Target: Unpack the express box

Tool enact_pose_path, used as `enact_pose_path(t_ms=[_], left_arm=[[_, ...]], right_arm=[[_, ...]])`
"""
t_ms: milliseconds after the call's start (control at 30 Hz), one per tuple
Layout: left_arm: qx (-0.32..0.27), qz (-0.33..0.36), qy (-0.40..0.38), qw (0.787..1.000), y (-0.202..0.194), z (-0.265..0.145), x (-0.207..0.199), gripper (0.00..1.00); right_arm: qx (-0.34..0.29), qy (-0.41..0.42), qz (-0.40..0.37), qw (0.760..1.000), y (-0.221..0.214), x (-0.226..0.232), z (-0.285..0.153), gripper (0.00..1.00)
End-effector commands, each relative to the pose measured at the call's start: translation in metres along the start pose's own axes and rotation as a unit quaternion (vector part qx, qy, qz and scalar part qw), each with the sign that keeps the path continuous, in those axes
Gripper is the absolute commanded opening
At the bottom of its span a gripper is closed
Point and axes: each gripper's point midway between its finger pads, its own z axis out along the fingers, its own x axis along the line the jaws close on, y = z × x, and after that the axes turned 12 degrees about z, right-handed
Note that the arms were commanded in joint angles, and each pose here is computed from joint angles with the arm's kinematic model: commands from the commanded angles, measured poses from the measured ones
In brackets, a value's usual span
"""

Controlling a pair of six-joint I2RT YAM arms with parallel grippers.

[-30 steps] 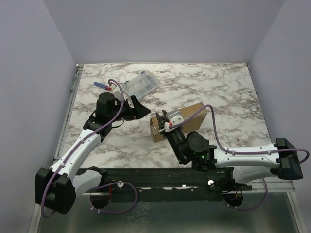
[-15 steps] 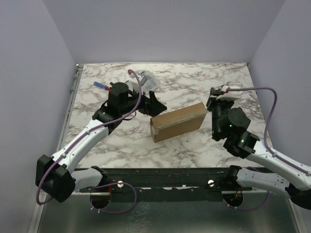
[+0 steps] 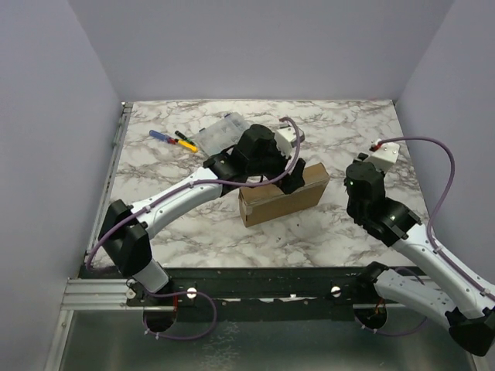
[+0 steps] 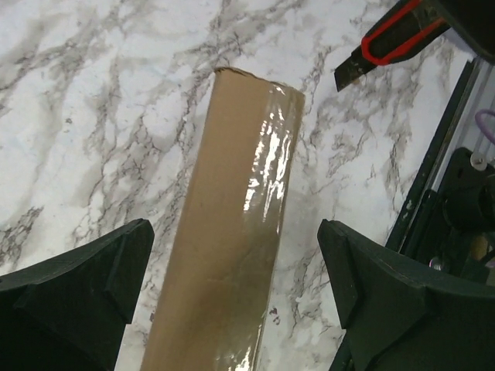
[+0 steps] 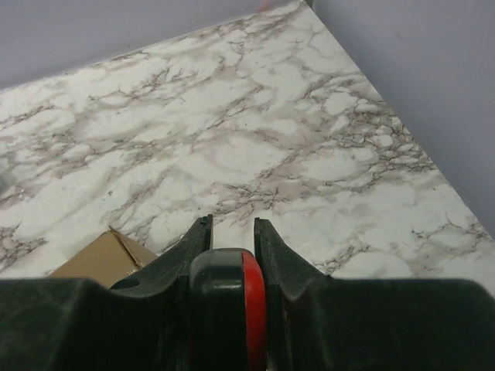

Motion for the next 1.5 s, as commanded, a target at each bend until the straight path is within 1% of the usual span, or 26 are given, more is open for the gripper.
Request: enact_pose_path(t_ms=[0,67,167,300,400,567,633,733,833,933,1033,1100,1133,1200,1267,1333,1400,1467], left_arm=[[0.037,0.036,0.007,0.999,-0.011,0.013,-0.009,0.99],[0.044,0.045,0.003,0.998,-0.016,0.018,-0.017,0.99],[0.056,0.036,0.003,0.998,-0.024,0.025,-0.019,0.99],[0.076,0.031,0.033,0.996,-0.038,0.031,-0.008,0.99],[0.083,0.027,0.053,0.995,-0.042,0.033,-0.001,0.98],[0.099,0.015,0.107,0.989,-0.047,0.032,0.019,0.90],[0.097,-0.015,0.111,0.989,-0.047,0.031,0.025,0.86],[0.084,-0.105,0.079,0.988,-0.050,0.027,0.034,0.82],[0.054,-0.194,0.040,0.979,-0.057,0.023,0.043,0.80],[0.045,-0.244,0.032,0.968,-0.072,0.020,0.047,0.78],[0.016,-0.305,0.036,0.952,-0.081,0.011,0.058,0.78],[-0.017,-0.355,0.041,0.934,-0.086,0.003,0.067,0.77],[-0.042,-0.371,0.045,0.927,-0.080,-0.001,0.072,0.77],[-0.069,-0.407,0.060,0.909,-0.089,-0.006,0.075,0.77],[-0.099,-0.444,0.087,0.886,-0.096,-0.013,0.083,0.76],[-0.127,-0.487,0.107,0.858,-0.104,-0.021,0.089,0.77],[-0.159,-0.517,0.111,0.833,-0.108,-0.026,0.090,0.77],[-0.173,-0.545,0.110,0.813,-0.113,-0.025,0.086,0.76]], right_arm=[[0.021,-0.001,0.041,0.999,-0.009,-0.012,-0.009,0.01],[0.020,-0.001,0.041,0.999,-0.011,-0.016,-0.010,0.01],[0.024,0.023,0.051,0.998,-0.008,-0.011,-0.014,0.01],[0.021,0.063,0.070,0.995,-0.005,-0.005,-0.020,0.01],[0.017,0.076,0.075,0.994,-0.003,-0.004,-0.022,0.01],[0.020,0.094,0.077,0.992,-0.004,0.001,-0.024,0.01],[0.023,0.099,0.081,0.992,-0.004,0.002,-0.025,0.01],[0.021,0.112,0.086,0.990,-0.003,0.007,-0.026,0.01],[0.024,0.121,0.089,0.988,-0.004,0.010,-0.027,0.01],[0.023,0.131,0.080,0.988,-0.008,0.016,-0.025,0.01],[0.043,0.139,0.076,0.986,-0.015,0.022,-0.025,0.01],[0.050,0.149,0.073,0.985,-0.021,0.029,-0.024,0.01],[0.056,0.154,0.071,0.984,-0.024,0.032,-0.024,0.01],[0.070,0.165,0.066,0.981,-0.032,0.038,-0.024,0.01],[0.081,0.177,0.062,0.979,-0.039,0.045,-0.023,0.01],[0.089,0.184,0.056,0.977,-0.044,0.051,-0.022,0.01],[0.103,0.189,0.051,0.975,-0.050,0.055,-0.023,0.01],[0.108,0.196,0.048,0.973,-0.053,0.059,-0.022,0.01]])
